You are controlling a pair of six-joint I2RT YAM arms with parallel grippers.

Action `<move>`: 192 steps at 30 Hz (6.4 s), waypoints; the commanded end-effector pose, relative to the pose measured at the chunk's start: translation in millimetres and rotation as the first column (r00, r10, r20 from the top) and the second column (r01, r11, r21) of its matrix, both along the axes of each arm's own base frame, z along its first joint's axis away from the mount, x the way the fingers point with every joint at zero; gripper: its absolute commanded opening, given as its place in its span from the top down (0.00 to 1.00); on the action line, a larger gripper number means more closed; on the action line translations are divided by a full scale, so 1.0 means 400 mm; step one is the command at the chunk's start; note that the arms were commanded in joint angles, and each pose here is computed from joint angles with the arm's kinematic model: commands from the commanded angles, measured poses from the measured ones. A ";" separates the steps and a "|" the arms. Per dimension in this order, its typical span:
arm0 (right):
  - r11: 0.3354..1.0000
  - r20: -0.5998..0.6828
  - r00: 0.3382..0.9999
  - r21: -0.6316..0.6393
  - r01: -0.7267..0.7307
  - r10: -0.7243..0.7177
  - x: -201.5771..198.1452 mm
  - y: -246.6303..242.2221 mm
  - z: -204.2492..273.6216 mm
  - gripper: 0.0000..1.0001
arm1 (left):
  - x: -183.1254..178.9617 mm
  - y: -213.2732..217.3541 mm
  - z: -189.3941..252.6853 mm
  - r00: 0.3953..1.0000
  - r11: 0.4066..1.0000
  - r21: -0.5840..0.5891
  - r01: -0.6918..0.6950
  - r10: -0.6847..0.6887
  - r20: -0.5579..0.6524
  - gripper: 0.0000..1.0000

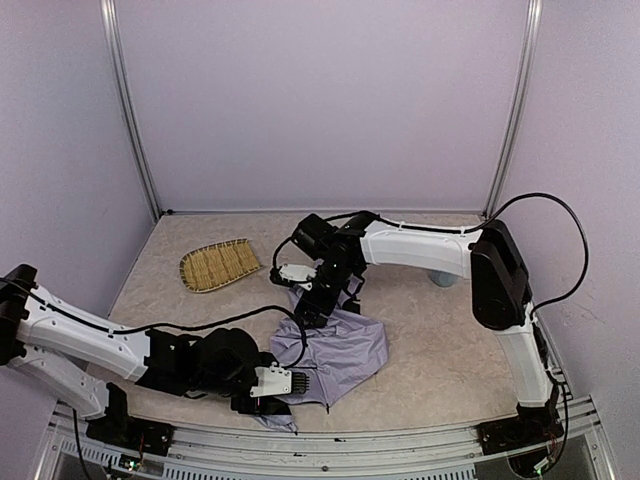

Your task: Put away the umbrella

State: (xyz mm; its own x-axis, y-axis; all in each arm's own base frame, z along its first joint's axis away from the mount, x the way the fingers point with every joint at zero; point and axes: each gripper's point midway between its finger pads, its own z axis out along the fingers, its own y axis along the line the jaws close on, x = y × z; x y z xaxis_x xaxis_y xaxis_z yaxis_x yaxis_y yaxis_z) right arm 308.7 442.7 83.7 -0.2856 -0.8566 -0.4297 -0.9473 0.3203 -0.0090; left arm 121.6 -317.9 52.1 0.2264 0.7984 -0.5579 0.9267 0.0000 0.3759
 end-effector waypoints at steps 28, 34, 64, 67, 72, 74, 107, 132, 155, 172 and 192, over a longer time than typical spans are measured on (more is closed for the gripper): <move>0.922 -0.229 0.946 0.363 -0.135 0.228 -0.169 0.052 0.116 0.14 | 0.151 -0.148 0.505 0.979 0.772 -0.631 -0.079 0.180 0.098 1.00; 0.924 -0.128 0.992 0.379 0.041 0.009 -0.038 -0.061 0.126 0.11 | 0.138 -0.122 0.563 0.985 0.711 -0.700 -0.061 0.158 0.074 1.00; 0.658 -0.550 0.789 0.492 0.570 -0.272 -0.030 -0.241 0.017 0.24 | 0.419 -0.071 0.111 0.898 0.807 -0.419 -0.416 0.291 -0.331 1.00; 0.638 -0.490 0.781 0.470 0.610 -0.386 -0.013 -0.287 0.011 0.23 | 0.401 -0.072 0.142 0.913 0.803 -0.459 -0.380 0.247 -0.324 1.00; 0.668 -0.405 0.823 0.487 0.562 -0.398 -0.024 -0.315 0.041 0.23 | 0.393 -0.073 0.190 0.925 0.795 -0.492 -0.354 0.220 -0.310 1.00; 0.699 -0.306 0.862 0.505 0.506 -0.403 -0.027 -0.329 0.077 0.23 | 0.383 -0.074 0.218 0.932 0.790 -0.514 -0.335 0.199 -0.302 1.00; 0.774 -0.216 0.925 0.622 -0.115 0.311 -0.538 -0.129 0.222 0.72 | 0.415 -0.087 0.208 0.925 0.801 -0.481 -0.356 0.230 -0.302 1.00; 0.648 -0.354 0.889 0.610 0.455 -0.291 -0.025 -0.216 -0.057 1.00 | 0.339 -0.152 -0.102 0.819 0.948 -0.215 -0.236 0.075 -0.568 1.00; 0.781 -0.597 0.764 0.345 0.521 -0.246 -0.129 -0.235 -0.321 1.00 | 0.230 -0.095 0.199 0.997 0.907 -0.417 -0.056 0.073 0.025 0.35; 0.805 -0.618 0.771 0.373 0.461 -0.155 -0.134 -0.202 -0.258 0.99 | 0.214 -0.203 -0.117 1.000 1.000 0.008 0.021 -0.021 -0.019 0.26; 0.843 0.338 0.941 0.498 -0.201 0.024 -0.222 -0.326 0.188 0.07 | 0.207 -0.116 -0.187 0.830 0.999 0.025 -0.037 0.045 -0.556 0.61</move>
